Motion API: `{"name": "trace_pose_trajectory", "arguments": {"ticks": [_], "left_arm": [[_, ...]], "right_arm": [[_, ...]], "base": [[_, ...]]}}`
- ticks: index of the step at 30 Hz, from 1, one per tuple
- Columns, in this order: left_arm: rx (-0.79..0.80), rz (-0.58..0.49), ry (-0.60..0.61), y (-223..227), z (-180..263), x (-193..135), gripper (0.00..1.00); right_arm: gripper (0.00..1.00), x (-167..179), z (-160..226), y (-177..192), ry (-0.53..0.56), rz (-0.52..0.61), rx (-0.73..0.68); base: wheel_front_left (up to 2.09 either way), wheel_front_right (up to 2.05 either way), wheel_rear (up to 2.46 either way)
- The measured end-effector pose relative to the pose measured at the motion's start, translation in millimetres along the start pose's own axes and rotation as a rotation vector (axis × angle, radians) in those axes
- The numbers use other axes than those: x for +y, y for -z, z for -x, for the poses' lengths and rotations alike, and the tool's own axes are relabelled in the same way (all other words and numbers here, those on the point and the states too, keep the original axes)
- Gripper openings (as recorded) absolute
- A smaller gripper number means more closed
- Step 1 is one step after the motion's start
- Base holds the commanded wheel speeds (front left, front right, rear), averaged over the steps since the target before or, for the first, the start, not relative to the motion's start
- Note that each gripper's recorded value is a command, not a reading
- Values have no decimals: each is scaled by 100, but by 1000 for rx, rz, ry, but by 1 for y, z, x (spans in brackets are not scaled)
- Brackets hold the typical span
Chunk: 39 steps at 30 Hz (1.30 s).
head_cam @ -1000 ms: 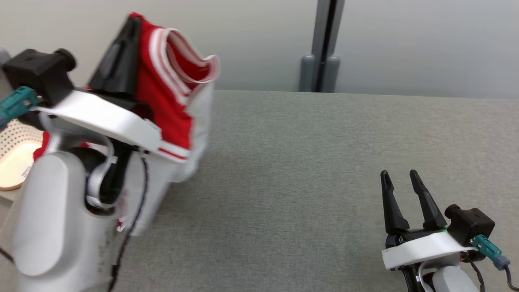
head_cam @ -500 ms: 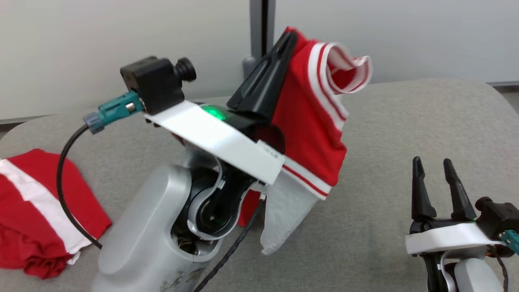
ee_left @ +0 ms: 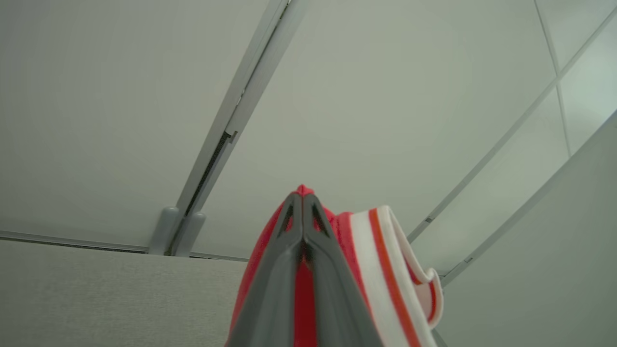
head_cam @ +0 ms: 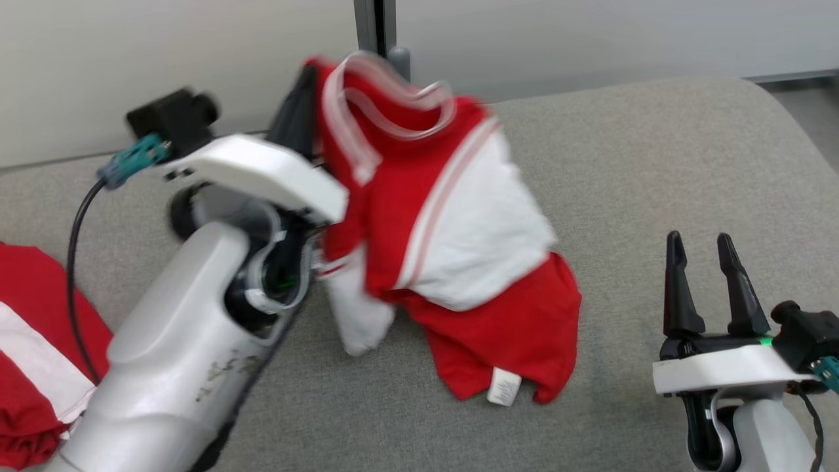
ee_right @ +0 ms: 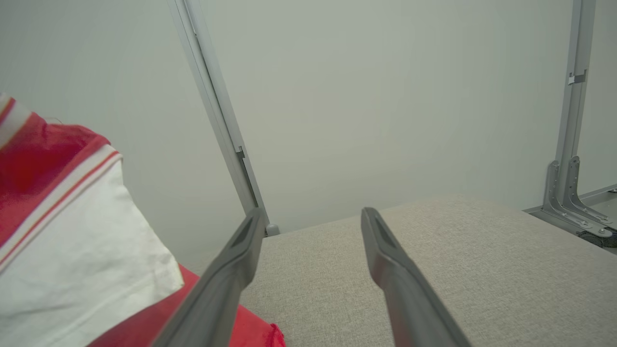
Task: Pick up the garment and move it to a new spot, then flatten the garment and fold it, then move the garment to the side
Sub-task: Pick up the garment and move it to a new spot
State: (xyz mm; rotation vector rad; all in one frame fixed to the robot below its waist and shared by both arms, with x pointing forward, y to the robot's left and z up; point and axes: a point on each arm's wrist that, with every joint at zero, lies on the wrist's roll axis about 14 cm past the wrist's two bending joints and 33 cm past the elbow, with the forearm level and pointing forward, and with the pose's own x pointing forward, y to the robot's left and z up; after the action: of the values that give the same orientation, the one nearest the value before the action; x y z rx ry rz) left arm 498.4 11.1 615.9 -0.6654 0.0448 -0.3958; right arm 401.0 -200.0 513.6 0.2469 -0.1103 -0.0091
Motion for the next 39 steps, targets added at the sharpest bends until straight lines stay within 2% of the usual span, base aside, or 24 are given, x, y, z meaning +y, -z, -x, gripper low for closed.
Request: {"name": "trace_pose_trajectory", "arguments": {"ticks": [3, 5, 6, 7, 8, 13, 16, 19, 25, 28, 31, 39], "left_arm": [[22, -117, -180, 18, 3, 79, 0], [53, -127, -268, 31, 8, 115, 0], [68, -137, -301, 37, 12, 129, 14], [83, -144, -331, 43, 16, 141, 84], [93, -151, -351, 47, 19, 150, 100], [80, -222, -415, 38, 27, 180, 100], [-9, -234, -442, 6, 27, 188, 100], [-115, -254, -437, -28, 31, 186, 100], [-212, -321, -336, -49, 56, 161, 100], [-226, -339, -343, -48, 72, 160, 100], [-198, -435, -362, -35, 101, 161, 100], [-175, -504, -442, -5, 168, 158, 100]], "right_arm": [[100, 6, -8, 6, -21, 9, 13], [100, 9, -12, 11, -33, 17, 27], [100, 11, -14, 14, -40, 20, 34], [100, 13, -16, 18, -48, 27, 43], [100, 16, -17, 21, -57, 30, 52], [100, 34, -26, 36, -112, 39, 83], [100, 45, -30, 42, -145, 43, 97], [100, 56, -33, 47, -179, 44, 107], [100, 70, -29, 44, -228, 52, 103], [100, 73, -26, 43, -237, 56, 102], [100, 76, -20, 40, -249, 58, 100], [100, 90, -4, 41, -291, 50, 110]], "base": [[0, 0, 0], [0, 0, 0], [0, 0, 0], [0, 0, 0], [0, 0, 0], [0, 0, 0], [0, 0, 0], [0, 0, 0], [0, 0, 0], [0, 0, 0], [0, 0, 0], [0, 0, 0]]}}
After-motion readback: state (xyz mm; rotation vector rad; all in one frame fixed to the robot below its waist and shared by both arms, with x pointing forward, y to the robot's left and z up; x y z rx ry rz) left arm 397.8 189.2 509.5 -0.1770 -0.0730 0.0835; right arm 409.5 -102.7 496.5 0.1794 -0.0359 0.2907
